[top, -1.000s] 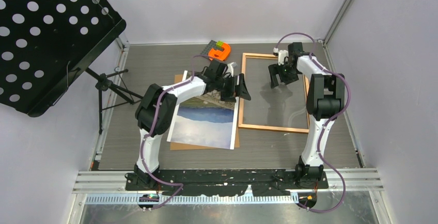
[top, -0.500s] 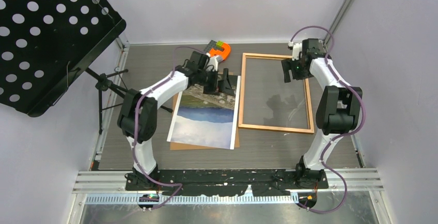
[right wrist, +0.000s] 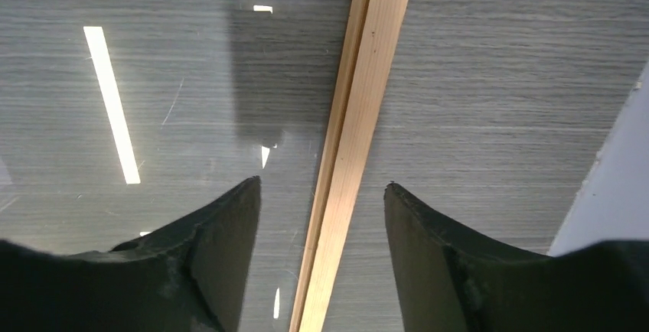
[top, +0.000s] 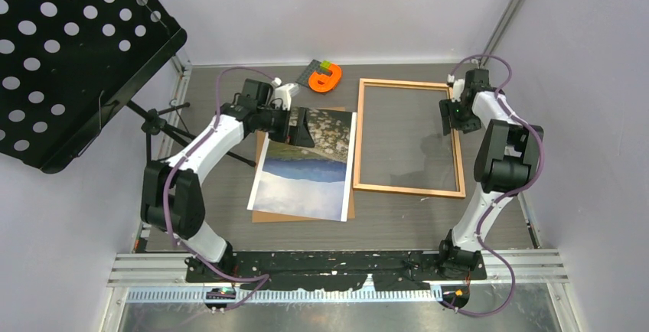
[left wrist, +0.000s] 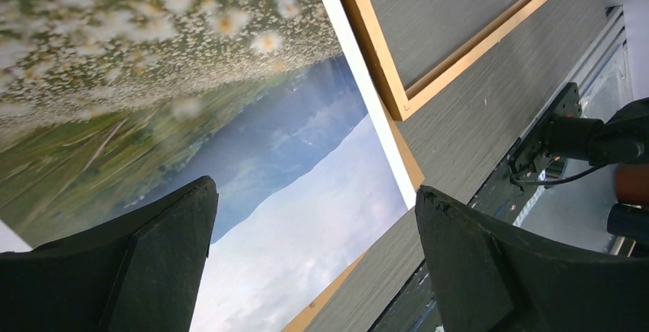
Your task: Put the photo into the frame
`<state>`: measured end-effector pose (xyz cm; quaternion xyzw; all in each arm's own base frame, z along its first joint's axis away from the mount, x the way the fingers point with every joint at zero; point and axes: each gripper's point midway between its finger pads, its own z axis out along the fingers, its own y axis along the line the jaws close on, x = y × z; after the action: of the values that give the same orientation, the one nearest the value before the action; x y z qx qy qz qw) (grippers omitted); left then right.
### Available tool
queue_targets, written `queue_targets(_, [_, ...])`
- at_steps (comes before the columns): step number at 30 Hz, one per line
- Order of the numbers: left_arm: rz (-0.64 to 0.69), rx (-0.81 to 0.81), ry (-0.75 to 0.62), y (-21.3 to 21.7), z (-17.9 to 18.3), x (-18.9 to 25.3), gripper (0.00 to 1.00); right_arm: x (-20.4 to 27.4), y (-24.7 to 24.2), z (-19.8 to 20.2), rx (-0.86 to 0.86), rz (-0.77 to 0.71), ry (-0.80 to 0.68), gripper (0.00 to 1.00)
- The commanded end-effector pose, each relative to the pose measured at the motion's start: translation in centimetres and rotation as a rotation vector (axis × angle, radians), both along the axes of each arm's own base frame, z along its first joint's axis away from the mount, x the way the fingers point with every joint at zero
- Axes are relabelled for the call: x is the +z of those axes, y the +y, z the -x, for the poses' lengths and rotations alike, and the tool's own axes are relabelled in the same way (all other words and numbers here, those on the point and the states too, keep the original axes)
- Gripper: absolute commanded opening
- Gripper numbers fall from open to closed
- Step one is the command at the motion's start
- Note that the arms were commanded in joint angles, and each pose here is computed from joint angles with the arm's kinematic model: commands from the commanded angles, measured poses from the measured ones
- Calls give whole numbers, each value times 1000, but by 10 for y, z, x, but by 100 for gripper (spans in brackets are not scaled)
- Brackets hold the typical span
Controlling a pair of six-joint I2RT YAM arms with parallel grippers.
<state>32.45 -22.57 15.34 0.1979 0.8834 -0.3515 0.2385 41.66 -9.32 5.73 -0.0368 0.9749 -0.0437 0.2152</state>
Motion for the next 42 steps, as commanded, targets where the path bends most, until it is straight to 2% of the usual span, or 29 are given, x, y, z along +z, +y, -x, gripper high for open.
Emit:
queue_targets(1, [20, -32, -84, 10, 5, 18, 97, -12, -9, 2, 9, 11, 24, 63])
queue_targets(4, [17, -17, -77, 16, 6, 16, 96, -19, -13, 5, 8, 1, 40, 54])
queue_targets(17, [-3, 36, -60, 32, 5, 6, 95, -31, -23, 17, 23, -28, 65, 36])
queue_targets(21, [-19, 58, -53, 38, 2, 1, 95, -34, -22, 23, 35, -34, 74, 26])
queue_targets(29, [-72, 112, -27, 58, -6, -17, 95, -37, -31, 33, 61, -22, 86, 11])
queue_targets(33, [-85, 134, -15, 66, -9, -21, 95, -39, -34, 39, 78, -13, 90, 6])
queue_targets(42, [-127, 179, 7, 81, -15, -35, 94, -43, -39, 56, 110, -11, 104, 6])
